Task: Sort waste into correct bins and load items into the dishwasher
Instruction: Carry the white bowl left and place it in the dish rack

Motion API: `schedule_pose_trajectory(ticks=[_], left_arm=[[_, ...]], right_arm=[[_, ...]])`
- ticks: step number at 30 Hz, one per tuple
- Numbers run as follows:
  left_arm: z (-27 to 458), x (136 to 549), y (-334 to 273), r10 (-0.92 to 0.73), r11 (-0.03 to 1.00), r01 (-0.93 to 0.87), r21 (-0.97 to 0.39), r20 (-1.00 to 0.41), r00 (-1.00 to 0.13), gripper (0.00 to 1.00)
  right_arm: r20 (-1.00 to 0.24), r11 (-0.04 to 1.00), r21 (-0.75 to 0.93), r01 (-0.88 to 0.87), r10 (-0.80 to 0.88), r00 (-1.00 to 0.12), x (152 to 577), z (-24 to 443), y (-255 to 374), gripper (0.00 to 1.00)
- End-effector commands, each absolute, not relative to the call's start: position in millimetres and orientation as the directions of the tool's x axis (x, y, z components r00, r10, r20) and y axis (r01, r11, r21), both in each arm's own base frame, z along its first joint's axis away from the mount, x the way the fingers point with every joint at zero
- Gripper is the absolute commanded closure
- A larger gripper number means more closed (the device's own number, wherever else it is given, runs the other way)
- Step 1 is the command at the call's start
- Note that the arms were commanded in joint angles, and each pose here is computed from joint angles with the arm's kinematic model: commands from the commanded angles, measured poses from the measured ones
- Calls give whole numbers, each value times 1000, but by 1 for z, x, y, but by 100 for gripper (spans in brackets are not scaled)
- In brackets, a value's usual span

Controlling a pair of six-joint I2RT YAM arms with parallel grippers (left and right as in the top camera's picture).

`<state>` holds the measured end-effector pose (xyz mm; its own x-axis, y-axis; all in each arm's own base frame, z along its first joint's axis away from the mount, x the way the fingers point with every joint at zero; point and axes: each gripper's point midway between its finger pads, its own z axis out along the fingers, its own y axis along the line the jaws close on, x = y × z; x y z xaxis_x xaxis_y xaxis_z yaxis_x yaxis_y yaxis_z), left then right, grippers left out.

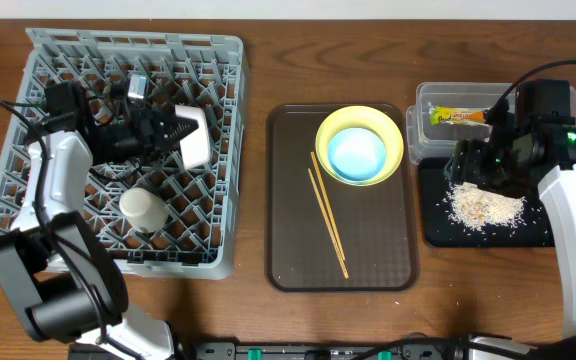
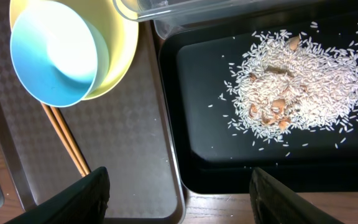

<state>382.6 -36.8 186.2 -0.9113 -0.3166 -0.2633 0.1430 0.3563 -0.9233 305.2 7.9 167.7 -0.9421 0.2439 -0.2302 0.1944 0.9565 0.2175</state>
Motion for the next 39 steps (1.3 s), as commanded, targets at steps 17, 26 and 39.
schedule_pose_trajectory(ticks=[17, 26, 39], left_arm=[[122, 362, 37, -458, 514, -197, -835, -72, -886, 83], [110, 344, 55, -494, 548, -309, -777, -2, -870, 38], [186, 345, 58, -462, 724, -148, -674, -313, -830, 13]], right_arm=[[-243, 954, 213, 212, 262, -934, 304, 173, 4, 30], [-243, 954, 213, 212, 262, -934, 304, 173, 4, 30], [-242, 957, 168, 236, 273, -931, 302, 171, -5, 31]])
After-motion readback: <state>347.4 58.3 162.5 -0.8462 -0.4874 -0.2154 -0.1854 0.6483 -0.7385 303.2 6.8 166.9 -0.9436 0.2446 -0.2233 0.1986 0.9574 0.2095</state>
